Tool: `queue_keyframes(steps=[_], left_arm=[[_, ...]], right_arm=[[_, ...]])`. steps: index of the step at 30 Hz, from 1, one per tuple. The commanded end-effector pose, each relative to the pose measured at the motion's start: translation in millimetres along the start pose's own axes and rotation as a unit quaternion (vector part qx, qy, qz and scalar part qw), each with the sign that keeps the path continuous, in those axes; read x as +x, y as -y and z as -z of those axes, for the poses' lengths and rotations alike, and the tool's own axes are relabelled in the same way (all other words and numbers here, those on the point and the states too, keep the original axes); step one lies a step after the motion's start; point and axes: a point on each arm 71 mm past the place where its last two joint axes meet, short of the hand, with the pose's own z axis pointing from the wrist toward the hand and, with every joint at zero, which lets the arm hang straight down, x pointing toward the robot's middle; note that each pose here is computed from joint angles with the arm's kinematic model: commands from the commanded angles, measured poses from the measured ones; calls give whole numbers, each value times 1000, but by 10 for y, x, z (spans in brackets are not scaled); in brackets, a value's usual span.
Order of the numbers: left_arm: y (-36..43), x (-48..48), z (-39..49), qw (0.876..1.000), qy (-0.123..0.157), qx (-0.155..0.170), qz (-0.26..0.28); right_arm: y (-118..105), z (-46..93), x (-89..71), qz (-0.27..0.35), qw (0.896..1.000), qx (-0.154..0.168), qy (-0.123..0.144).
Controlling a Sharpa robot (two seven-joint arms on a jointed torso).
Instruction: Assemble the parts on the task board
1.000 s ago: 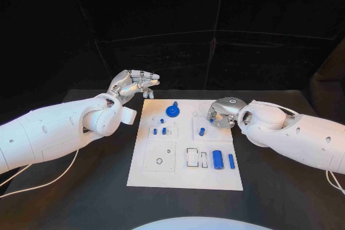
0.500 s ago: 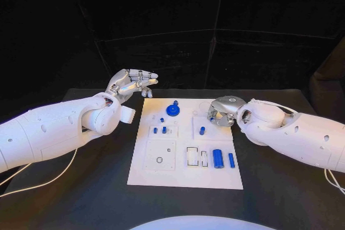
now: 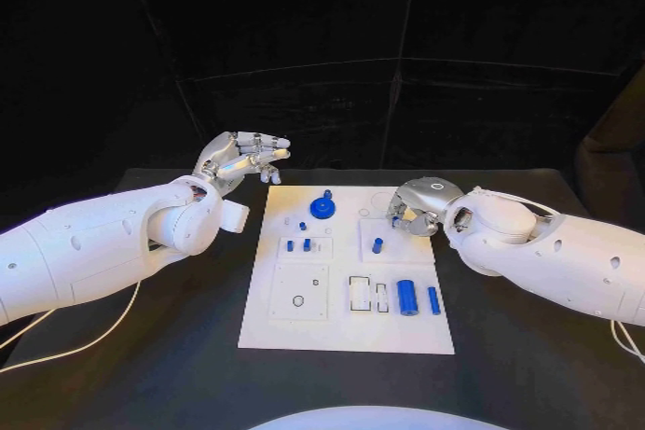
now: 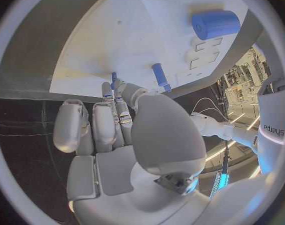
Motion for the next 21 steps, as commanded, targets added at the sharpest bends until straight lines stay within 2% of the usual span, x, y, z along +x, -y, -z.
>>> queue_keyframes(steps=[1, 7, 11, 16, 21], left_arm=[[11, -14, -1, 1000, 5, 1, 12], [12, -22, 3, 1000, 7, 1, 13], [13, -28, 6, 1000, 8, 1, 12], [14, -26, 4, 1000, 8, 1, 12], [15, -21, 3, 1000, 8, 1, 12]], right_arm=[[-2, 33, -88, -9, 999, 2, 44], [-23, 131, -142, -23, 998, -3, 58], [-119, 207, -208, -38, 997, -17, 71], [-399, 263, -294, -60, 993, -55, 88], [-670, 254, -339, -73, 989, -90, 94]])
